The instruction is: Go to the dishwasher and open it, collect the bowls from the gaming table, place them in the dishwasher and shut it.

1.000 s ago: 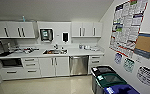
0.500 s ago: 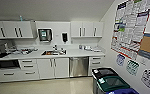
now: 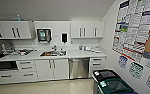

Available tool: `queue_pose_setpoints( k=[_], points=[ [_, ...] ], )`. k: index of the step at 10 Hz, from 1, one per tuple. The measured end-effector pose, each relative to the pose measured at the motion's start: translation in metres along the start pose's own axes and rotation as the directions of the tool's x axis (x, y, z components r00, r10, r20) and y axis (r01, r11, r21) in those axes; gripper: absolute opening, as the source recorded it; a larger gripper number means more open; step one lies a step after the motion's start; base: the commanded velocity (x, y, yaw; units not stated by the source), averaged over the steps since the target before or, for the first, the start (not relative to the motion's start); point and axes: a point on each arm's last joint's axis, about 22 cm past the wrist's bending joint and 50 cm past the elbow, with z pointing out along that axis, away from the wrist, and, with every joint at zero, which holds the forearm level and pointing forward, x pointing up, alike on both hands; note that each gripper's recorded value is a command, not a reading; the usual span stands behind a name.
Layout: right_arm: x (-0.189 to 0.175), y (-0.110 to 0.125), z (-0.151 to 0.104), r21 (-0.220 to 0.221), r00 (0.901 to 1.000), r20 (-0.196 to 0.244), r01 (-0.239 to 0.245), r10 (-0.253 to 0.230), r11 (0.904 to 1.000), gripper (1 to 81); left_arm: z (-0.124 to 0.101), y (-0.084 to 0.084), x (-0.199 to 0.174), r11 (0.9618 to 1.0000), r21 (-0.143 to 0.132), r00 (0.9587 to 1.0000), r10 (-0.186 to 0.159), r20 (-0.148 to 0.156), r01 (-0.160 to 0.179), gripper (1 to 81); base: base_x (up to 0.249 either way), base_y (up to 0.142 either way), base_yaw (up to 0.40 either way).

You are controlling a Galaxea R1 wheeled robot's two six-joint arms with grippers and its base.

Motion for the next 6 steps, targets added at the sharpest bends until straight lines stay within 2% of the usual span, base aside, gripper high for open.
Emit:
queue_pose_setpoints(
  k=[2, 3, 5, 6],
  points=[
    [-0.002, 0.003, -0.001, -0.004, 1.0000, 0.002, 0.001, -0.001, 1.0000, 81.1, 0.000, 0.002, -0.003, 1.0000, -0.003, 1.0000, -0.002, 0.004, 0.002, 81.1, 0.142, 0.067, 0.000],
    [-0.002, 0.005, -0.002, -0.007, 1.0000, 0.004, 0.001, -0.001, 1.0000, 81.1, 0.000, 0.003, -0.003, 1.0000, -0.004, 1.0000, -0.002, 0.004, 0.002, 81.1, 0.141, 0.000, 0.000],
    [0.001, -0.008, 0.002, 0.013, 1.0000, 0.001, 0.000, 0.000, 0.9999, 81.1, -0.001, -0.004, 0.001, 1.0000, 0.005, 1.0000, 0.001, -0.001, -0.001, 81.1, 0.141, 0.000, 0.000],
    [0.001, -0.007, 0.002, 0.012, 1.0000, 0.002, 0.000, 0.000, 0.9999, 81.1, -0.002, -0.005, -0.002, 1.0000, 0.007, 1.0000, 0.000, 0.003, 0.000, 81.1, 0.141, 0.000, 0.000]
  ],
)
